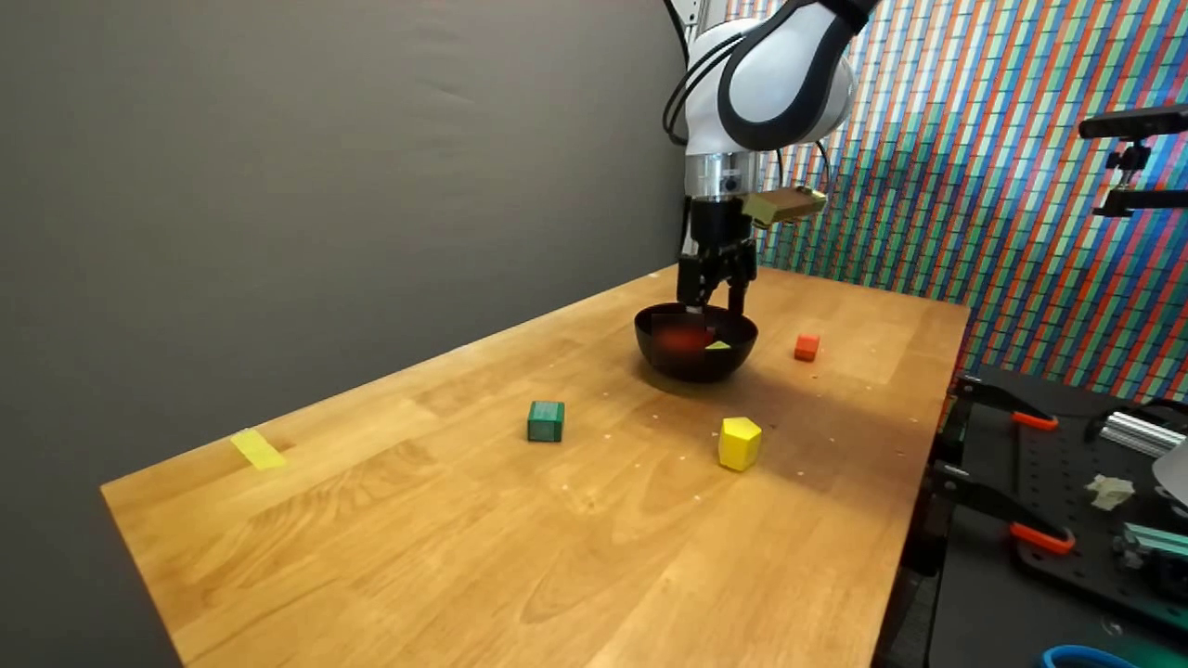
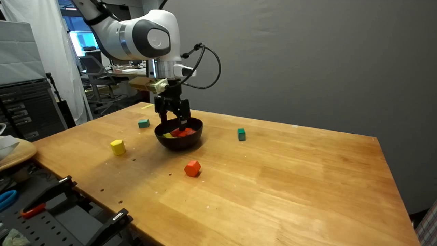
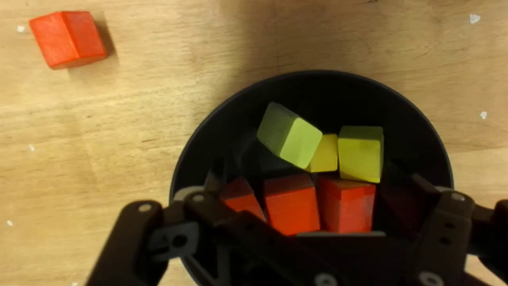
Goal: Remove the blocks from the bowl and put them on the table
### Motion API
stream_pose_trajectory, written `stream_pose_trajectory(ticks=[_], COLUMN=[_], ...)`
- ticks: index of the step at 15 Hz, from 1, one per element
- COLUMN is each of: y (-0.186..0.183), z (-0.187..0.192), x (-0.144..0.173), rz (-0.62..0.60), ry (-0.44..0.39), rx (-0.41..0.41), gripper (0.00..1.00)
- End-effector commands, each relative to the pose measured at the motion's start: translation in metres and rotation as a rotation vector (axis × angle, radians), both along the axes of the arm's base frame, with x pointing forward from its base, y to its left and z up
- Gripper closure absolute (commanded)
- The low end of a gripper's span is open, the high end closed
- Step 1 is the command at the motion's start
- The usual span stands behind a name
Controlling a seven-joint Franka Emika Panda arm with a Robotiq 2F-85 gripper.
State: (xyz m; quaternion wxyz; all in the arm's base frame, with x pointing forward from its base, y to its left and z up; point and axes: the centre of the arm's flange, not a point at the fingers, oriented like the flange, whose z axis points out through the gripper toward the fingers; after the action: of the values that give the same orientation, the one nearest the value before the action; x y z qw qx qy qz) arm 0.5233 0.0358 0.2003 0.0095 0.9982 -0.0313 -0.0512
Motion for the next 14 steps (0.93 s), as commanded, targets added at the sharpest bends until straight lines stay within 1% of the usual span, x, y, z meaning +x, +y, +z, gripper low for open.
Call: stream_pose_trajectory(ticks=[1,3,5,12,13,14], y=[-0.002,-0.002,0.0,0.003,0.003,0.004], z=[-0.015,-0.024,-0.031,-0.047,-0.049,-0.051], x=[0.001,-0.002,0.0,0.017,0.018,0.019], rz=[0.02,0.02,0.028,0.038,0.038,0.039], ry=[0.015,0.036,0.039,0.041,0.044,0.048], rx=[0.038,0.051,0.06,0.051,0.051,0.05], gripper=[0.0,0.0,0.0,0.0,0.12,0.26])
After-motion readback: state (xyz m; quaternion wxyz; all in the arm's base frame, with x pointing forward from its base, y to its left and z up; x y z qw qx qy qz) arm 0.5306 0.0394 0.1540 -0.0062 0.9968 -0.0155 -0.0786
